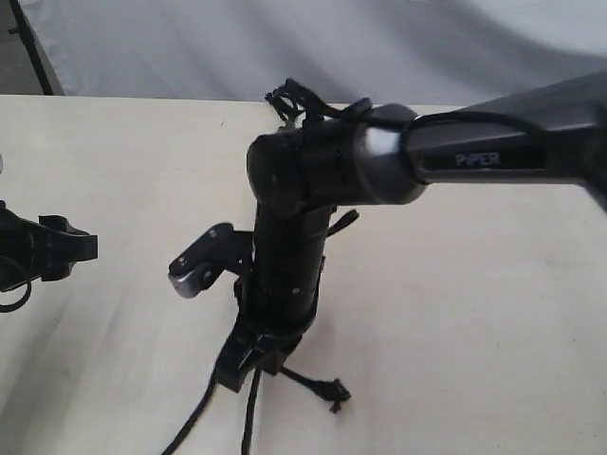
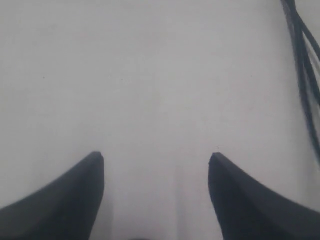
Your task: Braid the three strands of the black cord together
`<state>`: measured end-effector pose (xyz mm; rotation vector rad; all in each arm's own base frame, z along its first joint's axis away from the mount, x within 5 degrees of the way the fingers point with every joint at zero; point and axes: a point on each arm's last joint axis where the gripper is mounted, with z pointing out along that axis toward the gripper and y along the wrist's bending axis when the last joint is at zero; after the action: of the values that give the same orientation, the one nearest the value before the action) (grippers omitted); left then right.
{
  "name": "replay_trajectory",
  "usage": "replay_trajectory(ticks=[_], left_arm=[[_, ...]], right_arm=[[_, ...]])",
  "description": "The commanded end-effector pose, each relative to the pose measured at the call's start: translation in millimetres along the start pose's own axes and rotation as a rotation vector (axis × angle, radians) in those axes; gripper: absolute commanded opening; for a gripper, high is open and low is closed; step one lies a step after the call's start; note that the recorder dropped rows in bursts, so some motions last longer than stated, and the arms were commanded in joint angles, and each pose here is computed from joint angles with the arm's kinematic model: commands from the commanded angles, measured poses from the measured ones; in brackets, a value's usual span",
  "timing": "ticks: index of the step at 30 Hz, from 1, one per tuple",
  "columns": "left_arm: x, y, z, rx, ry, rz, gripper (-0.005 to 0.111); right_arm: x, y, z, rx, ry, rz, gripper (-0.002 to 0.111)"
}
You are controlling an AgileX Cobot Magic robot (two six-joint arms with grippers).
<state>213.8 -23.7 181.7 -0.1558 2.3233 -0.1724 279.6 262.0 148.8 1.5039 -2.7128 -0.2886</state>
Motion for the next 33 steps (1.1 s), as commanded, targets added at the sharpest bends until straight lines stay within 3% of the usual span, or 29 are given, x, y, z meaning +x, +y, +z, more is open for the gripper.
replay_trajectory(ticks=[1,9,14,24,29,33], left_arm=[[2.0,-0.9,-1.3,0.004,0.011,0.011,0.058],[4.4,-0.8,-1.4,0.003,0.037,0.011,0.058],[6.9,-4.8,-1.5,0.017,0.056,0.025,0.058],[39.0,-76.0,-1.9,0.262,0.113,0.355,0.058],[59.8,-91.1,20.4,0.287,0.146,0.455,0.058],[68.3,-93.7,44.3,0.262,0.175,0.465,0.058]], right_arm=[[10.8,-23.3,-28.2,0.177,-0.009,0.050,0.000],[35.8,-75.1,-34.2,0.210,0.028,0.216,0.000],[42.9,-94.5,-28.8,0.211,0.024,0.268,0.000],[43.8,-96.1,-28.1,0.199,0.021,0.284,0.000],[43.0,-96.0,-28.0,0.196,0.012,0.287,0.000],[43.0,-96.0,-28.0,0.196,0.012,0.287,0.000]])
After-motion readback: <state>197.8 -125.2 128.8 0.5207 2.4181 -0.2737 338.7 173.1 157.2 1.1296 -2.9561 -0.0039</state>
